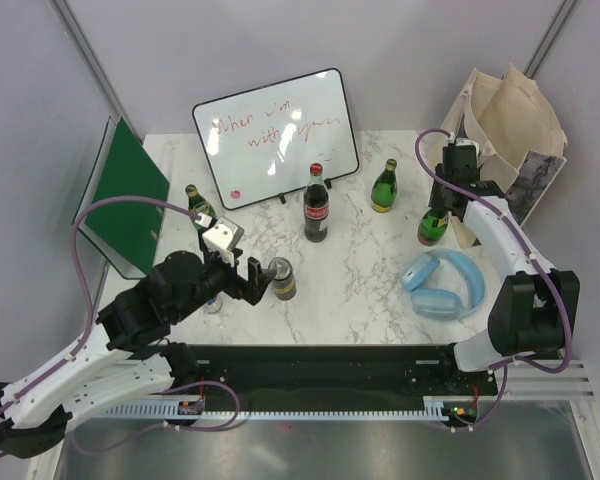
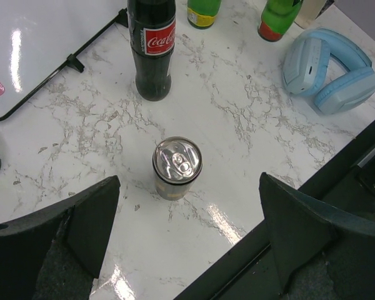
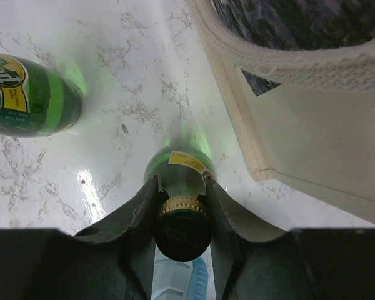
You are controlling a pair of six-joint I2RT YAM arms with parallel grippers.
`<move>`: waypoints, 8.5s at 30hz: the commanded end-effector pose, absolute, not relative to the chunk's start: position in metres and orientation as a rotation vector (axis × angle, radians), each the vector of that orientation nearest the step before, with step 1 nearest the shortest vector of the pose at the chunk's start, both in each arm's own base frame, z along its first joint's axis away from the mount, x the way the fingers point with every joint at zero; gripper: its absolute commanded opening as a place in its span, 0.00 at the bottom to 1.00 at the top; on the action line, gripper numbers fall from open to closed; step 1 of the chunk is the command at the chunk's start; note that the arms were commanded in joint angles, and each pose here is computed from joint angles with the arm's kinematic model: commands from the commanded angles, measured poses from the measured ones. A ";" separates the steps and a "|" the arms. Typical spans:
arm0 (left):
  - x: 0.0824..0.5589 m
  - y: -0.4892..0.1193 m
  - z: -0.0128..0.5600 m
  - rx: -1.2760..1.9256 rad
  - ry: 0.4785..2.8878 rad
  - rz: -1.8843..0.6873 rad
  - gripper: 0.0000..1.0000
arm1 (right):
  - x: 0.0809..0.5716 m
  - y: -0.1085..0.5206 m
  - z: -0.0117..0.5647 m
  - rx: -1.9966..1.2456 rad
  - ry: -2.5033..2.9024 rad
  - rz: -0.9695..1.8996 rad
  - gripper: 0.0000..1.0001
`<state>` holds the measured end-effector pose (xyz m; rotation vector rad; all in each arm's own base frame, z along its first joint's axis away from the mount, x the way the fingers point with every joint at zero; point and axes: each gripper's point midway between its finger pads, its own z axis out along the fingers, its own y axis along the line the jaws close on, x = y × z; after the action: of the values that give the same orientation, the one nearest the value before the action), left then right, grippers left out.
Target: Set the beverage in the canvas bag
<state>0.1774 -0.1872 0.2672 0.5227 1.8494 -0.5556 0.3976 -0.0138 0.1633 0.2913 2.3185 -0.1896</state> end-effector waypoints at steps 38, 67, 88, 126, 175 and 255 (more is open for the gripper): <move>0.175 -0.189 0.283 0.533 1.777 -0.595 0.99 | 0.454 0.010 0.439 0.185 1.794 -0.037 0.00; 0.177 -0.187 0.276 0.537 1.788 -0.572 0.99 | 0.490 -0.052 0.587 0.262 1.295 -0.117 0.00; 0.179 -0.195 0.265 0.575 1.824 -0.557 0.99 | 0.554 -0.152 0.524 0.288 1.323 -0.187 0.00; 0.183 -0.185 0.271 0.531 1.800 -0.522 1.00 | 0.609 -0.159 0.233 0.348 1.728 -0.140 0.02; 0.179 -0.182 0.279 0.519 1.770 -0.553 0.99 | 0.491 -0.060 0.452 0.324 1.631 0.020 0.70; 0.180 -0.186 0.274 0.530 1.782 -0.554 1.00 | 0.488 0.077 0.355 0.015 1.852 0.030 0.00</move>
<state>0.1776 -0.1837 0.2646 0.5274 1.8258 -0.5447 0.4866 0.0865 0.2122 -0.0548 2.1534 0.0260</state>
